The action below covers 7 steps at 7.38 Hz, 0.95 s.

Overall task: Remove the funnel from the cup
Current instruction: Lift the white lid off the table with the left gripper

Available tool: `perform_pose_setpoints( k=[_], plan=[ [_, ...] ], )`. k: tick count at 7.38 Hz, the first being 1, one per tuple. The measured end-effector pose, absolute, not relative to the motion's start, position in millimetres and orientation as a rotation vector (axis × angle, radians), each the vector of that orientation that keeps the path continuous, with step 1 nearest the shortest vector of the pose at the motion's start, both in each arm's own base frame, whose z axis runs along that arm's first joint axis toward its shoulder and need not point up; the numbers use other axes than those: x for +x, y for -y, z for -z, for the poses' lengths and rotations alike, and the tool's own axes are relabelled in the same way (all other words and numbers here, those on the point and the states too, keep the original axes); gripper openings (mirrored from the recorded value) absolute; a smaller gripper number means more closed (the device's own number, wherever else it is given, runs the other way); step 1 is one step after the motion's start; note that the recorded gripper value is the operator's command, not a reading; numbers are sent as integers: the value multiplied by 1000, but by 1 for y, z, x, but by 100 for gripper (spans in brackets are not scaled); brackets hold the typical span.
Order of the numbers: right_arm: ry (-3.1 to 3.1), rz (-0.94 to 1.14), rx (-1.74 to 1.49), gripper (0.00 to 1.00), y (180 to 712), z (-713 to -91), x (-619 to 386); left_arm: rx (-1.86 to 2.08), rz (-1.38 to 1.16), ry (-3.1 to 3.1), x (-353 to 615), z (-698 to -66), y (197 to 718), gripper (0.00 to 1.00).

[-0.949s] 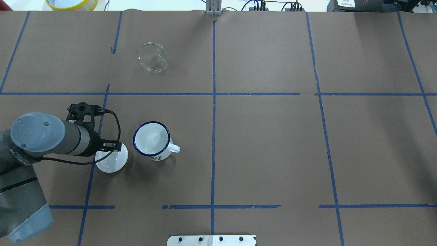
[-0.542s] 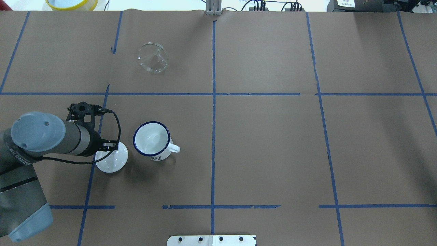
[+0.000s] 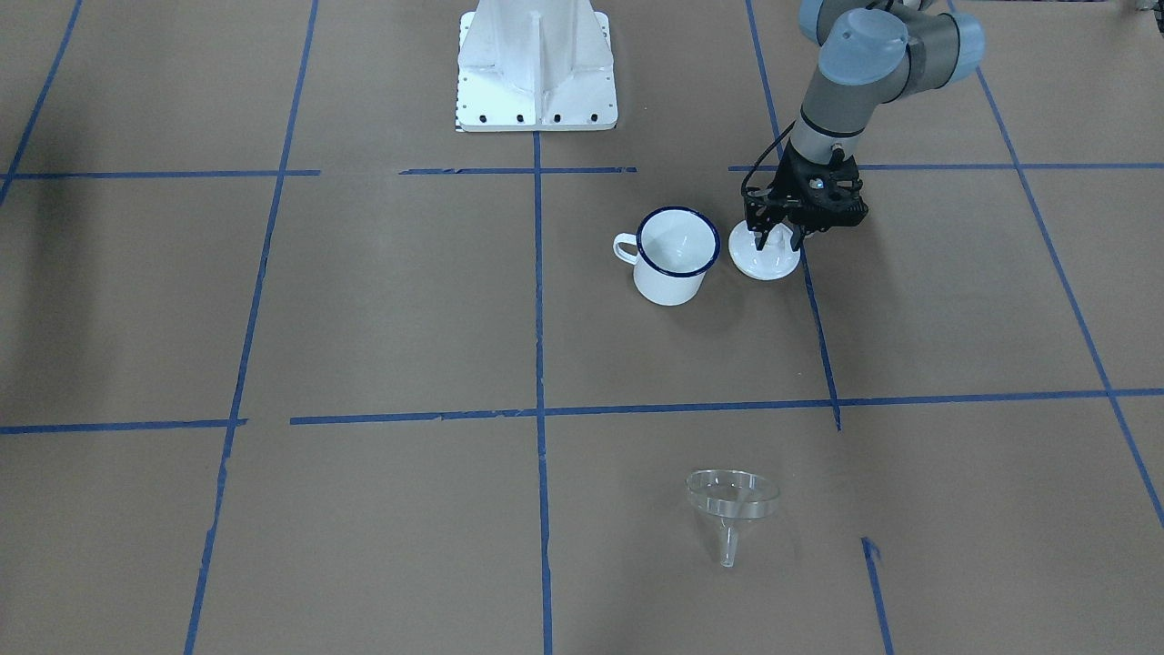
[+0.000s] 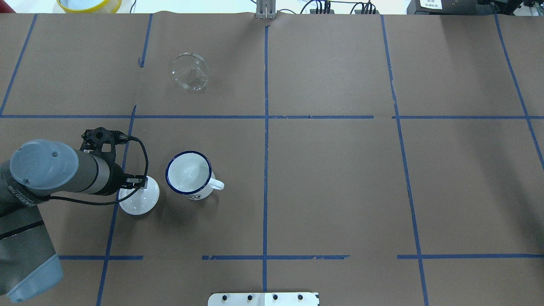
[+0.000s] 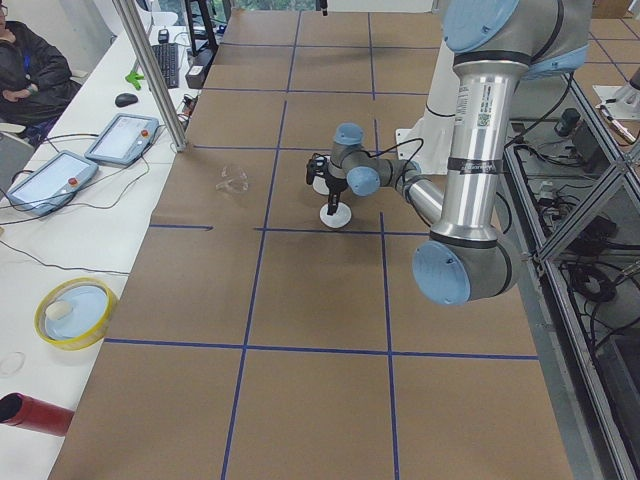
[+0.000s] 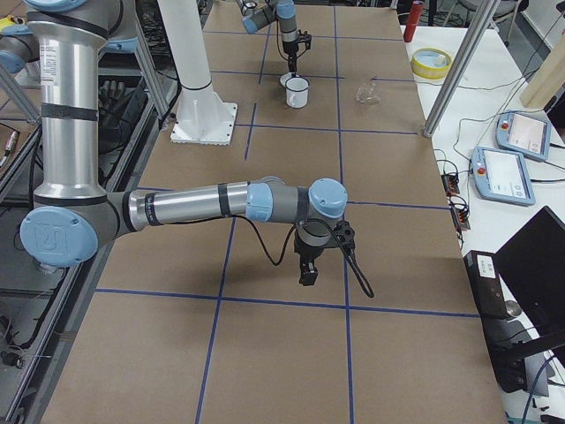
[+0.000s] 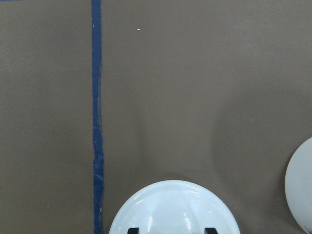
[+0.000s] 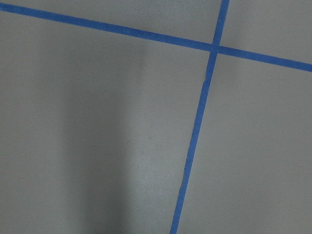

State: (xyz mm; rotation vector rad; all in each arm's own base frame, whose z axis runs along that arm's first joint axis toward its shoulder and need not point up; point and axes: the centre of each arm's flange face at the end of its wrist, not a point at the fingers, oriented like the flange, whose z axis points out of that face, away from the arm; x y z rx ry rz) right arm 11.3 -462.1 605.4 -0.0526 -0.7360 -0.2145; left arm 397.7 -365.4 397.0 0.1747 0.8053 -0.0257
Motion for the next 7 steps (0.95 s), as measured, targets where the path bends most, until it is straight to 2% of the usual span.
perform_pose_setpoints(
  k=[1,4,6,7],
  plan=[
    [736,214,-53,100,462,-605,11,172,31,-806,398,-397,365,48],
    [736,214,-53,100,462,-605,11,163,49,-807,398,-397,365,2],
    [736,214,-53,100,462,-605,11,158,54,-804,398,-398,364,0],
    [736,215,-52,100,462,-605,11,158,55,-803,397,-396,364,25]
  ],
)
